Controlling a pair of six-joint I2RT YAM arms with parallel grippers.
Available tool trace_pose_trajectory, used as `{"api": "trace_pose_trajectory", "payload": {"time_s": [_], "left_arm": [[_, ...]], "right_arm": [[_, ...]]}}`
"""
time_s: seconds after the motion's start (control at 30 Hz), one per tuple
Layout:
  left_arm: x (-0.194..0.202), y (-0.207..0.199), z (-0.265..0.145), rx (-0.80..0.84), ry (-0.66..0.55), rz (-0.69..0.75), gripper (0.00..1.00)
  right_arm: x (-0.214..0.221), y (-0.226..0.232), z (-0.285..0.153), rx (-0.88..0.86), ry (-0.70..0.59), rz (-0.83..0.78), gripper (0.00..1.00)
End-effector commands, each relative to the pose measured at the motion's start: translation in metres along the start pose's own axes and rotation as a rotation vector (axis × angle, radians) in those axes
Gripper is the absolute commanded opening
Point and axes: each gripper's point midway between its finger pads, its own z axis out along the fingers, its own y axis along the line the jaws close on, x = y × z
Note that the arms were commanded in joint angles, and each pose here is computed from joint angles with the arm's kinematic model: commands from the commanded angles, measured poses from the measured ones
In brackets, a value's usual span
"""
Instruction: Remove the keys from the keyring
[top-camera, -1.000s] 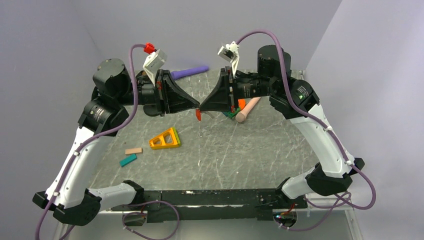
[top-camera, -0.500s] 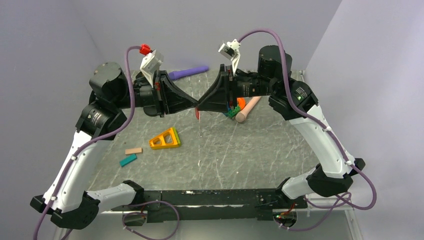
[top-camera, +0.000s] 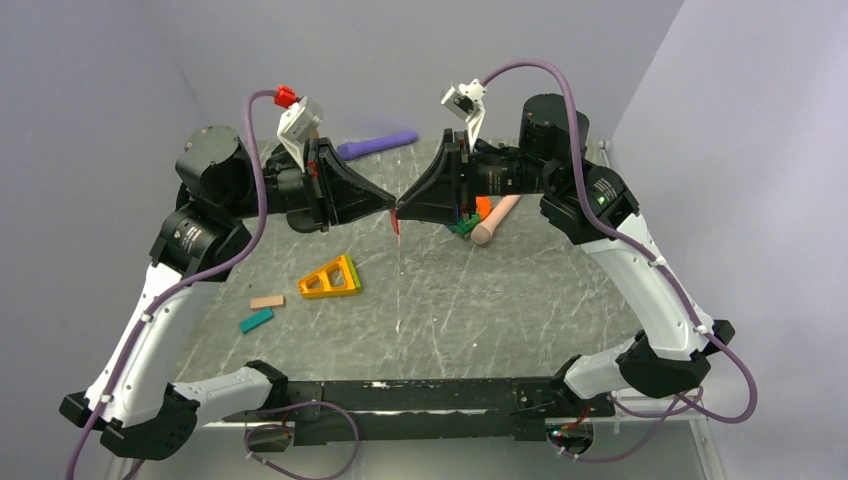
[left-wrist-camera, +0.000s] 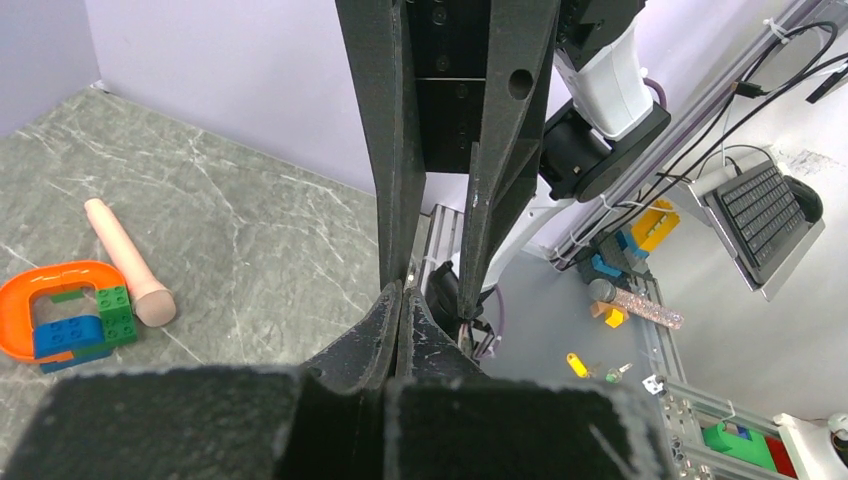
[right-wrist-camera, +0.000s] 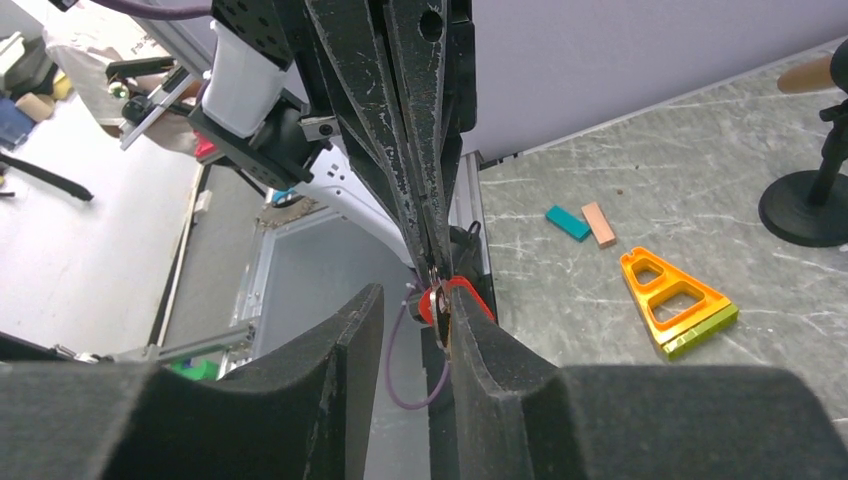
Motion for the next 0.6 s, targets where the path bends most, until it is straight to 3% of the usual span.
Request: {"api": "trace_pose_trajectory", "payload": {"time_s": [0.0,0.47,0.57], "left_arm": [[-0.0144,-0.0125,-0.0041,0.017,-0.056,0.047,0.0],[-0.0131,-0.0168,-0.0083,0.018,-0.059,0.059,0.0],[-0.0152,-0.0191,-0.0091,0.021,-0.067,0.06,0.0]], "right_arm": [[-0.014,0.0106,-0.0044,-0.018,-0.051,-0.042,0.33],[-0.0189,0.0054,0.0034,-0.025,-0.069,-0.032,0.03],[-0.021,0.0051,0.0051,-0.029,-0.076,-0.029,0.0]]}}
